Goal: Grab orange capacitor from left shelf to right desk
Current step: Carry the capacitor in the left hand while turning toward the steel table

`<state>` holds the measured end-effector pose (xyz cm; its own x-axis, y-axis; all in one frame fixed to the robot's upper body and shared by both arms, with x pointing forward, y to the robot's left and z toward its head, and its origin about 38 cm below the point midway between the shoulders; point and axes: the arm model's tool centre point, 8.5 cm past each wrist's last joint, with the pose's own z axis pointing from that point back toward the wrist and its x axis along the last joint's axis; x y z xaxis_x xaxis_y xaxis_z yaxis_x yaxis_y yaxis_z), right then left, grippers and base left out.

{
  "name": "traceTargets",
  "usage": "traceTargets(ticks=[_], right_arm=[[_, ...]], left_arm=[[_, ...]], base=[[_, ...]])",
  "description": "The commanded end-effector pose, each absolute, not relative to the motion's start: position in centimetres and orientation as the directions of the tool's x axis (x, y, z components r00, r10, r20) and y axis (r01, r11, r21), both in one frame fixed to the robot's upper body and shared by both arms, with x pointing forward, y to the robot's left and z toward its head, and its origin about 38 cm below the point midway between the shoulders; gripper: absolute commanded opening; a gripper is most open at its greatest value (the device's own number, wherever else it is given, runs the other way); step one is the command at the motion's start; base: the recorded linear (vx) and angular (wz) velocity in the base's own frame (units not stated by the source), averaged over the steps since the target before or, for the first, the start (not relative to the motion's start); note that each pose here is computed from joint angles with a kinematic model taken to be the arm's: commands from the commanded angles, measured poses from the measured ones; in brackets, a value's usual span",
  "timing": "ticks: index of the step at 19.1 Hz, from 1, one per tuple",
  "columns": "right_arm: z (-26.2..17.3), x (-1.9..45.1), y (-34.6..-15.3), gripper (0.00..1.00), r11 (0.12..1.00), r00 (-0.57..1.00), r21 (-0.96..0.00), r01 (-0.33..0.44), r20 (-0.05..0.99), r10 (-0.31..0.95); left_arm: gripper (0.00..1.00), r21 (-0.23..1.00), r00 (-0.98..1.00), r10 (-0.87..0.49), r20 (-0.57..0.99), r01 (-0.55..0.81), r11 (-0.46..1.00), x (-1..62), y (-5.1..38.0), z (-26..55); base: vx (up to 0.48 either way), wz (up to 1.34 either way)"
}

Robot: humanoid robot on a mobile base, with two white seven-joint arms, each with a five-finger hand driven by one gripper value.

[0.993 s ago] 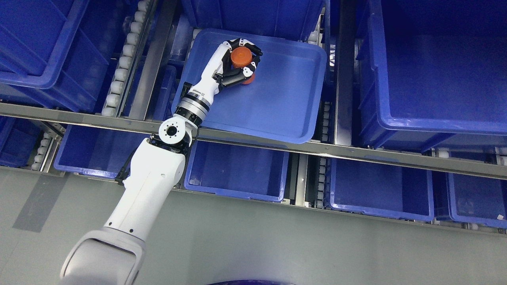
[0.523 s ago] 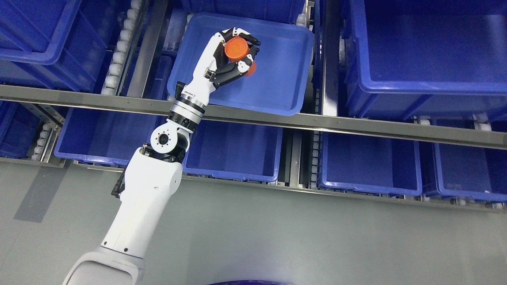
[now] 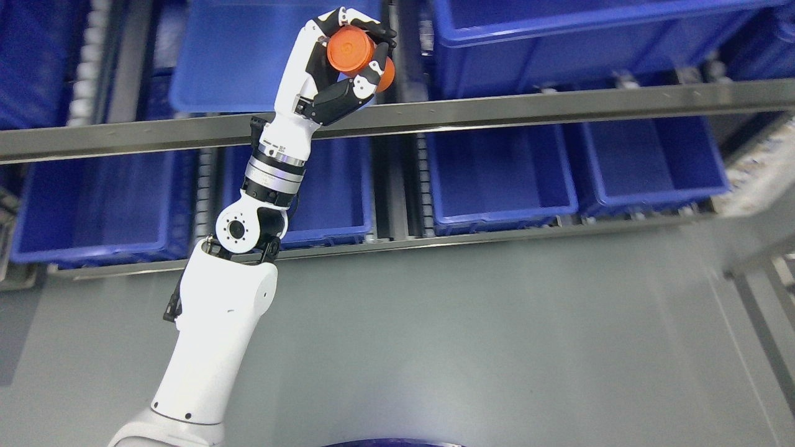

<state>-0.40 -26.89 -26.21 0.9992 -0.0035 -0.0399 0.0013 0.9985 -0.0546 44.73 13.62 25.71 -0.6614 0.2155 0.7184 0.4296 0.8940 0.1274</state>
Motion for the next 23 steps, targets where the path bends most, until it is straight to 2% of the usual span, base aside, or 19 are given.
traceTargets(ticks=[1,10,16,23], right_arm=[[-26.2,0.8,-28.0,1.0,0.997,1.0,-0.073,0.006,-0.005,-0.007],[-26.2,0.8,-28.0,1.0,0.997,1.0,-0.073,0.006,-0.005,-0.007],[-26.2,0.8,-28.0,1.0,0.997,1.0,-0.073,0.006,-0.005,-0.007],[-26.2,0.8,-28.0,1.0,0.997,1.0,-0.073,0.006,-0.005,-0.007]], left_arm=[[0.01,0.159,-0.743,0.226,0.63,0.409,0.899,42.7,14.6,29.2],[0.01,0.166,-0.72,0.223,0.657,0.427,0.889,43.4,14.0,29.8],[0.02,0.189,-0.703,0.203,0.681,0.437,0.879,45.7,12.9,32.2],[0.02,0.196,-0.687,0.178,0.704,0.43,0.881,47.4,12.8,33.9]], base=[[-0.161,-0.97],[-0.009,-1.52],[0.244,-0.94],[0.376,-0.46]])
